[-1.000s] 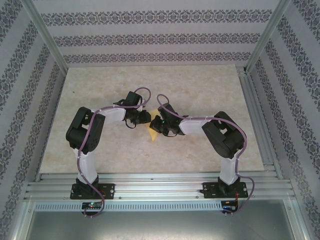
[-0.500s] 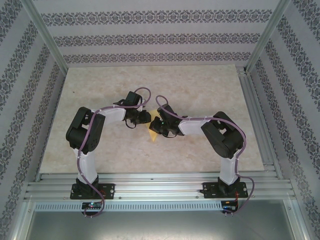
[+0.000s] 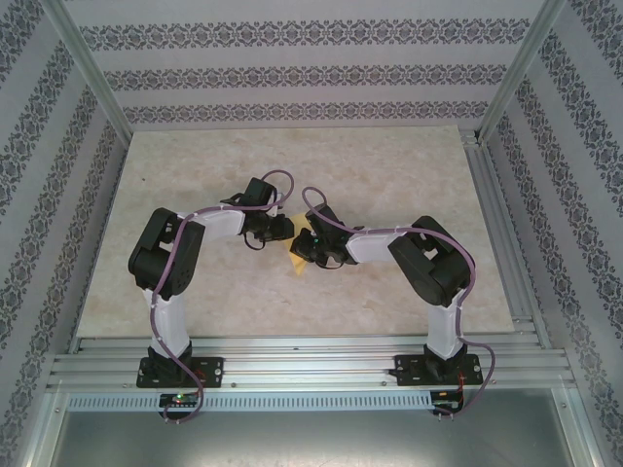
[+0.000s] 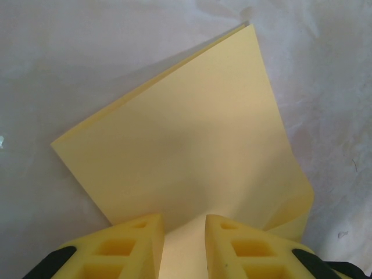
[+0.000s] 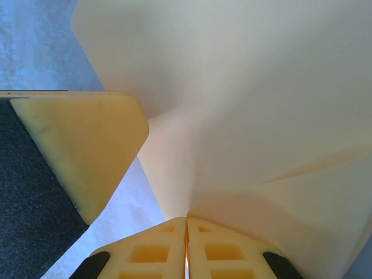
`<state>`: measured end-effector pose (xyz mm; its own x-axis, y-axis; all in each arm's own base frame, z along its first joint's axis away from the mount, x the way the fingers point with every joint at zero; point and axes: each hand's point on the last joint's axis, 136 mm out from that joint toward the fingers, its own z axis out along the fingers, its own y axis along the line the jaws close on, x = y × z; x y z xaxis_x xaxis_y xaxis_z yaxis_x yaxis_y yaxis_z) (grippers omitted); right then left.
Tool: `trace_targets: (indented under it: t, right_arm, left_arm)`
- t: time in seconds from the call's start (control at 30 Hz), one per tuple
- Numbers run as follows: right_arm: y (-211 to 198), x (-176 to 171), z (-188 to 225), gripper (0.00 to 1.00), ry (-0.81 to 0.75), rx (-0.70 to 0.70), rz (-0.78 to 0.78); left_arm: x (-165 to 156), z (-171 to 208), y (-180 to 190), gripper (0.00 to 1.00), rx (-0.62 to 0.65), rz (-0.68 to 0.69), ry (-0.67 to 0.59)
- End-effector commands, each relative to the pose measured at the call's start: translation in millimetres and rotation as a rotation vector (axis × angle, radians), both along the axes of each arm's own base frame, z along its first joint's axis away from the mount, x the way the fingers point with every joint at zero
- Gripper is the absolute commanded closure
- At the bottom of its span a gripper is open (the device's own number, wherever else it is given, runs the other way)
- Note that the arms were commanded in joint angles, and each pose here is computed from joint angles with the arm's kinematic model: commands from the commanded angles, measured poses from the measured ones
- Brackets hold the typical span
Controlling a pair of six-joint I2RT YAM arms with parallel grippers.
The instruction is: Fold a paper plane with a square sheet of paper (pick it up from the middle)
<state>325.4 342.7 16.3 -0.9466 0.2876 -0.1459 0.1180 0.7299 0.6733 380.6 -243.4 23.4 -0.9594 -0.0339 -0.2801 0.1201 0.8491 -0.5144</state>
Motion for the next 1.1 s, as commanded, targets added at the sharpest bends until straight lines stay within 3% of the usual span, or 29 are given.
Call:
trace_targets:
  t: [0.0,0.23,0.47,0.7,0.8,1.07]
  right_arm:
    - [2.1,1.9,-4.8,0.91,0.002,0.018,-0.001]
    - [0.6,0.4,-9.4,0.89,0.013,0.008,0.0]
    - [-5.7,-4.1,-18.9,0.76,0.034,-0.034,-0.003]
    - [-8.2,-6.7,-22.3,0.7,0.036,-0.046,-0.004]
    - [-9.8,-7.0,-22.8,0.71,0.035,-0.044,-0.009]
    - [-13.0,-7.6,-22.4,0.84,0.027,-0.032,-0.027]
  left_arm:
    - [-8.4,-20.2,1.7,0.72,0.021,-0.006,0.059]
    - [-8.2,-19.9,1.5,0.72,0.021,-0.006,0.058]
    - [-5.2,-10.3,1.8,0.7,0.017,0.015,0.051]
    - [8.5,18.2,26.4,0.66,0.008,0.15,0.016]
    - [6.2,28.4,30.0,0.66,-0.021,0.152,0.007]
    - [-7.3,36.3,28.4,0.65,-0.066,0.129,0.01]
